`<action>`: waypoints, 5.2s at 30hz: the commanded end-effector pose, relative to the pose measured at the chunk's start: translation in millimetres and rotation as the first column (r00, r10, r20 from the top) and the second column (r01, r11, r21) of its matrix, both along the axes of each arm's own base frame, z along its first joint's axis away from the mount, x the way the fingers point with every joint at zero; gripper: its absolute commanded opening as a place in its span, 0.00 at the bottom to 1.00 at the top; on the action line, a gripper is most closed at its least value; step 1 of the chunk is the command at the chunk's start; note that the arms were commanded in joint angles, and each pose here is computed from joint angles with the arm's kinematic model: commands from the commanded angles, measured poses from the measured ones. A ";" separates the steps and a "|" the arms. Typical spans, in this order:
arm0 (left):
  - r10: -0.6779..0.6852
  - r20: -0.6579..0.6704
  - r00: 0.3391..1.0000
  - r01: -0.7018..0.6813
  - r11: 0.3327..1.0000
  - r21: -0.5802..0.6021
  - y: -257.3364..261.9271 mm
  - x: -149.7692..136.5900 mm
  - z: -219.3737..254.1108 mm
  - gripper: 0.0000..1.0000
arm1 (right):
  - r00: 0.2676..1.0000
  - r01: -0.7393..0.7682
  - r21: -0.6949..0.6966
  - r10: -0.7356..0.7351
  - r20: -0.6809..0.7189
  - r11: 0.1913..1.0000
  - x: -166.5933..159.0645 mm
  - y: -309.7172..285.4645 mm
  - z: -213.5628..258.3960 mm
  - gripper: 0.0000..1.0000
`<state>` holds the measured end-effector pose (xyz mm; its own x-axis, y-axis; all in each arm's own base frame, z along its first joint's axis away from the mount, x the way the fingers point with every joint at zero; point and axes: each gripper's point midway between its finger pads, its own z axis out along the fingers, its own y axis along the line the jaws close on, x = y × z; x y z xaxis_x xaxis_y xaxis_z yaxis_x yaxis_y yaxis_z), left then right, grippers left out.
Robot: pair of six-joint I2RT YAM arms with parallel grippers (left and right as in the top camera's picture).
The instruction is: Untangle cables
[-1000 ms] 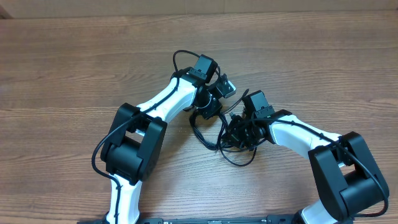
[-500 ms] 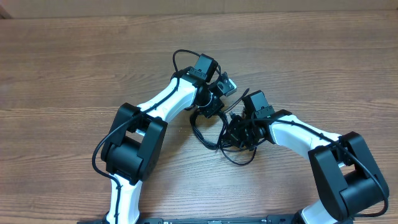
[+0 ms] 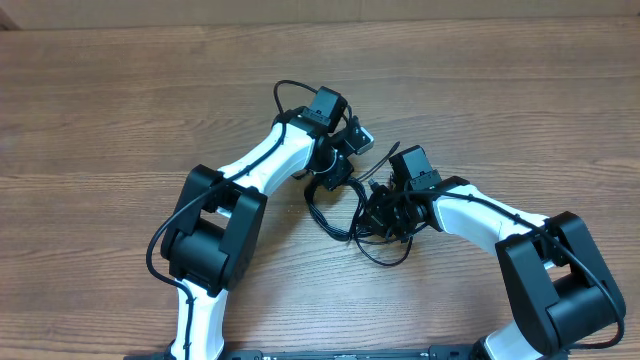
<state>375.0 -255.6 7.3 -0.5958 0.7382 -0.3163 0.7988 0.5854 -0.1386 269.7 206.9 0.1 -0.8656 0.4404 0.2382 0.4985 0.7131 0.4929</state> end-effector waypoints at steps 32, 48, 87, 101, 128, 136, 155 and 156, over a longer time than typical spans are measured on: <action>0.193 0.110 0.975 -0.185 0.979 -0.080 -22.6 46.7 17.0 0.04 | 1.000 -0.014 -0.024 0.014 0.001 1.000 -2.6 -2.1 -7.5 0.04; 0.720 -0.104 0.686 -0.727 0.673 -0.136 98.0 99.9 33.6 0.04 | 1.000 -0.015 -0.024 0.015 0.003 1.000 -2.5 -2.1 -7.5 0.04; 0.155 0.176 0.972 -0.197 0.947 0.255 37.3 53.4 21.6 0.33 | 1.000 -0.015 -0.023 0.015 0.003 1.000 -2.4 -2.1 -7.4 0.04; 0.136 0.126 0.983 -0.164 0.952 0.257 31.0 48.8 -5.9 0.33 | 1.000 -0.015 -0.023 0.016 0.003 1.000 -2.4 -1.9 -7.4 0.04; 0.163 0.138 0.977 -0.188 0.962 0.197 12.8 52.7 27.1 0.33 | 1.000 -0.015 -0.025 0.015 0.003 1.000 -2.4 -2.3 -7.6 0.04; 0.146 0.112 0.983 -0.165 0.969 0.182 4.5 46.0 23.1 0.35 | 1.000 -0.015 -0.025 0.015 0.003 1.000 -2.4 -2.3 -7.6 0.04; 0.212 0.224 0.951 -0.251 0.954 0.163 8.5 74.5 28.7 0.36 | 1.000 -0.015 -0.025 0.015 0.003 1.000 -2.5 -2.3 -7.6 0.04; 0.208 0.220 0.953 -0.246 0.956 0.160 6.7 73.2 28.6 0.36 | 1.000 -0.015 -0.025 0.015 0.003 1.000 -2.4 -2.3 -7.6 0.04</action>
<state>443.1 -246.5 34.1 -0.6779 0.6702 -0.3021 0.6650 0.7342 0.1367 273.8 209.9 3.4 -0.8755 0.4271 0.2259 0.4797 0.7123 0.5124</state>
